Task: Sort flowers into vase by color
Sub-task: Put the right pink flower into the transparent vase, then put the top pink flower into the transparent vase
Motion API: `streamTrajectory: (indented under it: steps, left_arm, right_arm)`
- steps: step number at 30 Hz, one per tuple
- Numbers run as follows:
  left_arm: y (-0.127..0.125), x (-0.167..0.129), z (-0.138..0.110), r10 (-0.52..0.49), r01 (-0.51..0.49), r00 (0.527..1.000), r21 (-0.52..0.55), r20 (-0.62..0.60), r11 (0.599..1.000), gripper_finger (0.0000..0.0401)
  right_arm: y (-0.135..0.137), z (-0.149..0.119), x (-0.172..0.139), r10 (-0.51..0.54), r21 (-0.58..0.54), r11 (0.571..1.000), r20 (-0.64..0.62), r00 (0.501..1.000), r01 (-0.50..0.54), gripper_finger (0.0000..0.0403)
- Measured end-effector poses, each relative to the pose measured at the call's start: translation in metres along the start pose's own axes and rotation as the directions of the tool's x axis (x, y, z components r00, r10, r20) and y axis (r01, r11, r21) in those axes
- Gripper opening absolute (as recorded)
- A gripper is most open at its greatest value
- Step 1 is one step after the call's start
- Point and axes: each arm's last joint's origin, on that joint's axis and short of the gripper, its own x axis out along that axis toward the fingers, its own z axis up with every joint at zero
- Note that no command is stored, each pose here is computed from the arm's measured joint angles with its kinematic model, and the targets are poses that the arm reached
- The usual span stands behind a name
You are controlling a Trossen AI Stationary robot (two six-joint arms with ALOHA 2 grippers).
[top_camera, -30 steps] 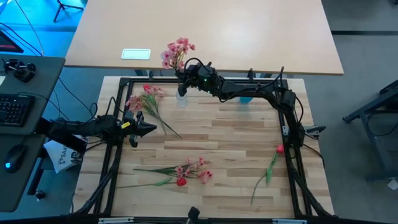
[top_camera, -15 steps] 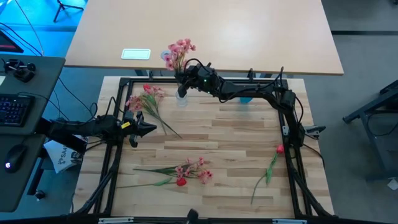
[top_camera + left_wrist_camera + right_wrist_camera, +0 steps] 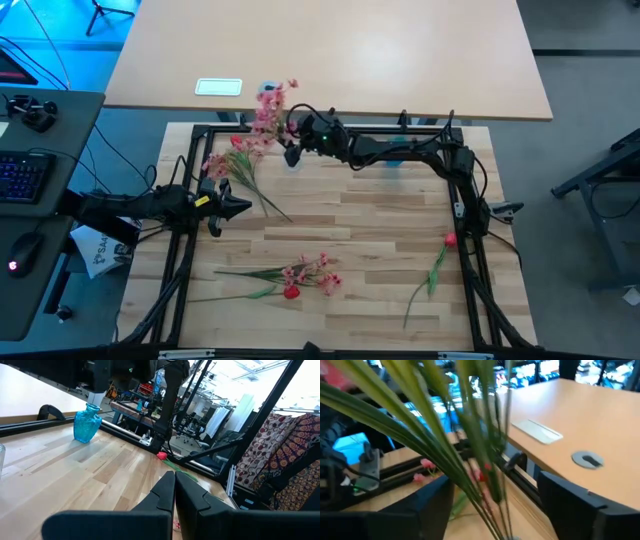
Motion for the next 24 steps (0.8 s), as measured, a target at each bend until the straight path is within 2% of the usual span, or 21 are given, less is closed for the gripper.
streamTrajectory:
  steps: [7, 12, 24]
  left_arm:
    - [0.000, 0.000, 0.000, 0.000, 0.000, 1.000, 0.000, 0.000, 1.000, 0.0000]
    - [0.000, 0.000, 0.000, 0.000, 0.000, 1.000, 0.000, 0.000, 1.000, 0.0000]
    - [0.000, 0.000, 0.000, 0.000, 0.000, 1.000, 0.000, 0.000, 1.000, 0.0000]
  right_arm:
    - [-0.002, 0.001, -0.002, 0.007, -0.003, 1.000, -0.020, 1.000, -0.007, 0.0314]
    - [0.000, 0.011, -0.006, 0.046, -0.062, 0.997, -0.051, 0.998, -0.050, 0.0314]
    - [-0.006, 0.035, -0.035, 0.025, -0.219, 0.974, -0.141, 0.990, -0.056, 0.0314]
